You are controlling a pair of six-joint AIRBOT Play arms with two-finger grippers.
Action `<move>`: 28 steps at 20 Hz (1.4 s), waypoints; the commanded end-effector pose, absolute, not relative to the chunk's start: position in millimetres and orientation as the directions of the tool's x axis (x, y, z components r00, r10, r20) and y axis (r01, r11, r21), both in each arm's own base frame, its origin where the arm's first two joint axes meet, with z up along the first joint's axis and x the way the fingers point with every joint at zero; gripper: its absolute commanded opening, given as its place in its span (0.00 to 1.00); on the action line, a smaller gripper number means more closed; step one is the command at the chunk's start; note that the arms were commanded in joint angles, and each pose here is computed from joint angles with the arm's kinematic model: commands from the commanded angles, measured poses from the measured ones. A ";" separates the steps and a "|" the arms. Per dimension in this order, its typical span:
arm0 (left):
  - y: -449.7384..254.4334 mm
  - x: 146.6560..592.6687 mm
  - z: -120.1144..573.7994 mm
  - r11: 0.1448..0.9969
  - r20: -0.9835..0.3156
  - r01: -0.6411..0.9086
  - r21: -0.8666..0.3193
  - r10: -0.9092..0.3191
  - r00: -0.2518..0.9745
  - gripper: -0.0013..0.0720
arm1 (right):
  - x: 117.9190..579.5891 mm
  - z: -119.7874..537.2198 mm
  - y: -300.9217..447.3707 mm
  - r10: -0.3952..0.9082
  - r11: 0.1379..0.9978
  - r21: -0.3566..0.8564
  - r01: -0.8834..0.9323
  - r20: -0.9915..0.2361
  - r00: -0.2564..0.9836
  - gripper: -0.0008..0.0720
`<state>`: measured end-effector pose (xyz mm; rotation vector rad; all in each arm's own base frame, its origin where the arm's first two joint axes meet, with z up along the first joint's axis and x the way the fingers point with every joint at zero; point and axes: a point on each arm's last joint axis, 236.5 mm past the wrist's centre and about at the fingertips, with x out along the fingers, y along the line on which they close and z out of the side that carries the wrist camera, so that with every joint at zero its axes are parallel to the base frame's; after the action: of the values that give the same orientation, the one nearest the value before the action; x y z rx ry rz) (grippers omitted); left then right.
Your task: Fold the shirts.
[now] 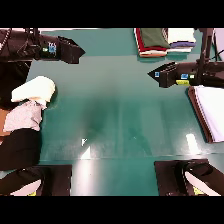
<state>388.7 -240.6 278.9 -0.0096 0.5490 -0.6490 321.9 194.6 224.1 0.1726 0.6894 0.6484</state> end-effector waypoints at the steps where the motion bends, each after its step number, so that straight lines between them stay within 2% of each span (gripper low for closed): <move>1: -162.1 434.4 269.4 0.942 -0.508 0.336 -0.005 -0.292 0.810 0.85 | 320.2 223.5 195.0 0.610 0.790 0.356 -0.499 -0.540 0.580 0.03; 3: -87.1 454.6 237.5 0.985 -0.598 0.149 0.086 -0.069 0.799 0.85 | 318.7 222.0 195.1 0.610 0.789 0.356 -0.500 -0.547 0.574 0.03; 7: 17.5 467.7 143.7 0.992 -0.787 -0.062 0.110 0.125 0.604 0.85 | 317.8 221.1 195.2 0.610 0.789 0.356 -0.501 -0.550 0.570 0.03; 13: 86.9 446.5 -10.7 0.978 -0.930 -0.177 0.113 0.167 0.327 0.85 | 320.1 223.2 194.9 0.609 0.791 0.355 -0.499 -0.541 0.580 0.03; 15: 95.0 442.9 -30.3 0.975 -0.944 -0.191 0.113 0.166 0.286 0.85 | 323.2 226.4 194.6 0.608 0.792 0.353 -0.498 -0.528 0.593 0.03; 18: 95.7 450.4 -28.0 0.975 -0.935 -0.191 0.112 0.168 0.313 0.85 | 329.5 232.8 193.8 0.605 0.796 0.350 -0.494 -0.501 0.619 0.03; 19: 96.1 452.5 -24.0 0.975 -0.932 -0.192 0.112 0.170 0.320 0.65 | 331.8 235.7 193.3 0.603 0.797 0.349 -0.492 -0.489 0.630 0.03; 20: 96.6 454.3 -18.4 0.975 -0.931 -0.194 0.112 0.171 0.324 0.25 | 334.2 238.4 192.9 0.601 0.799 0.348 -0.491 -0.478 0.640 0.03; 21: 97.4 457.2 -8.6 0.974 -0.927 -0.198 0.112 0.174 0.332 0.06 | 336.2 241.3 192.5 0.600 0.800 0.347 -0.490 -0.467 0.650 0.03; 23: 94.9 468.8 33.9 0.974 -0.896 -0.209 0.087 0.169 0.410 0.05 | 338.0 252.9 192.1 0.600 0.800 0.339 -0.496 -0.443 0.666 0.03; 24: 91.2 477.1 73.0 0.976 -0.853 -0.207 0.071 0.167 0.494 0.05 | 338.5 264.5 191.4 0.601 0.799 0.331 -0.502 -0.423 0.678 0.03; 26: 75.7 483.7 168.4 0.982 -0.721 -0.177 0.058 0.164 0.673 0.05 | 341.5 299.9 182.5 0.592 0.805 0.309 -0.506 -0.359 0.722 0.03; 28: 41.3 464.9 275.6 0.992 -0.546 -0.100 0.072 0.123 0.829 0.05 | 344.9 339.2 162.9 0.558 0.826 0.282 -0.488 -0.287 0.779 0.03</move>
<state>482.1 72.9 158.3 -0.0032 0.8376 0.1923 342.0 179.7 297.4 0.1961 0.4709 0.6036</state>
